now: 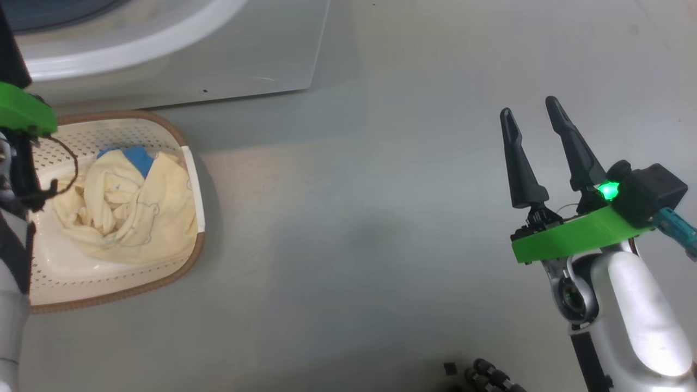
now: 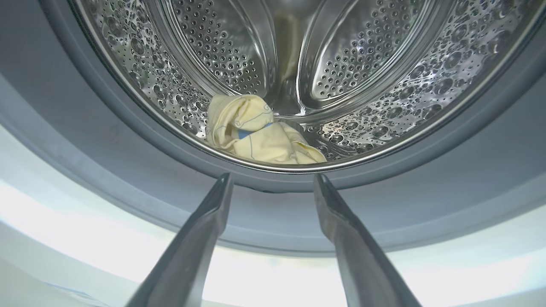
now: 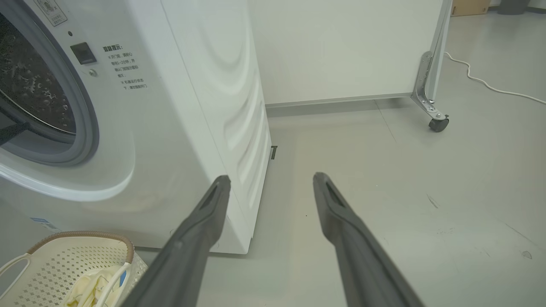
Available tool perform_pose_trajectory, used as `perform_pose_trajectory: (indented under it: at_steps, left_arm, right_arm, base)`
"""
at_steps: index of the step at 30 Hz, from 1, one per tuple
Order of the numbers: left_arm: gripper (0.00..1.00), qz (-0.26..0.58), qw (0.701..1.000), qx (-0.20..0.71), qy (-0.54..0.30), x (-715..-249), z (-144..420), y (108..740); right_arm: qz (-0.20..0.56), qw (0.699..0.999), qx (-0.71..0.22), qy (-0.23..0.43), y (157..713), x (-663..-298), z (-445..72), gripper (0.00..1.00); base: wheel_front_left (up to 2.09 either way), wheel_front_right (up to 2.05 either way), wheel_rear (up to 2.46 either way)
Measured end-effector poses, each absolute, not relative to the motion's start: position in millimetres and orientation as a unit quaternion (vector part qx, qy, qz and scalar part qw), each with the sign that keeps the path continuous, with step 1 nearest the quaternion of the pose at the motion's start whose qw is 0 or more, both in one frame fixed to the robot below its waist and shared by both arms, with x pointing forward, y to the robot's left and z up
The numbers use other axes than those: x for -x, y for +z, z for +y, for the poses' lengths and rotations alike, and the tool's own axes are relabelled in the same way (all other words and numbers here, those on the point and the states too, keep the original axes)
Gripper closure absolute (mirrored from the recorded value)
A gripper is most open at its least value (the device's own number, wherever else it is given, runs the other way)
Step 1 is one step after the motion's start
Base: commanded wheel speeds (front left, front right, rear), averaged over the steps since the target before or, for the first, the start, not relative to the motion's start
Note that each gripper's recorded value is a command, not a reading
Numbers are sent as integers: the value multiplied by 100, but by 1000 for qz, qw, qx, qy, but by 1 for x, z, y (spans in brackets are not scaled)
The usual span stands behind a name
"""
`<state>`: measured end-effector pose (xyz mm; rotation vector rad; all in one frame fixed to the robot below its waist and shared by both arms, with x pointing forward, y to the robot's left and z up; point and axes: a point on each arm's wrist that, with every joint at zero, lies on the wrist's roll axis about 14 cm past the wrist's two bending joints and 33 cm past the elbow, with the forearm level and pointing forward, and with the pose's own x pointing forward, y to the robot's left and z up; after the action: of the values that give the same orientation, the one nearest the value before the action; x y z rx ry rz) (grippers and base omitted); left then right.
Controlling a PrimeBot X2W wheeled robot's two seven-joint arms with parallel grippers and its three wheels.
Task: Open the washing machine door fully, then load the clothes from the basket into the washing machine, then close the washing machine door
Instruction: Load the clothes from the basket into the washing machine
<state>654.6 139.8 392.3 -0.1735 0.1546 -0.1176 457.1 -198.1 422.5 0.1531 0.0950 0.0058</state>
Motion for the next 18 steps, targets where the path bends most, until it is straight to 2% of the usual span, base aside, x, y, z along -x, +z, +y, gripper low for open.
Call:
perform_pose_trajectory:
  at_steps: [9, 18]
  left_arm:
    - [0, 50, 995, 76, -39, -578, 143, 409]
    - [0, 53, 995, 83, -23, -497, 148, 427]
  right_arm:
    - [38, 997, -70, 18, 434, -451, -187, 0]
    - [34, 997, -61, 25, 450, -428, -181, 0]
  base:
    - [0, 0, 0]
    - [0, 0, 0]
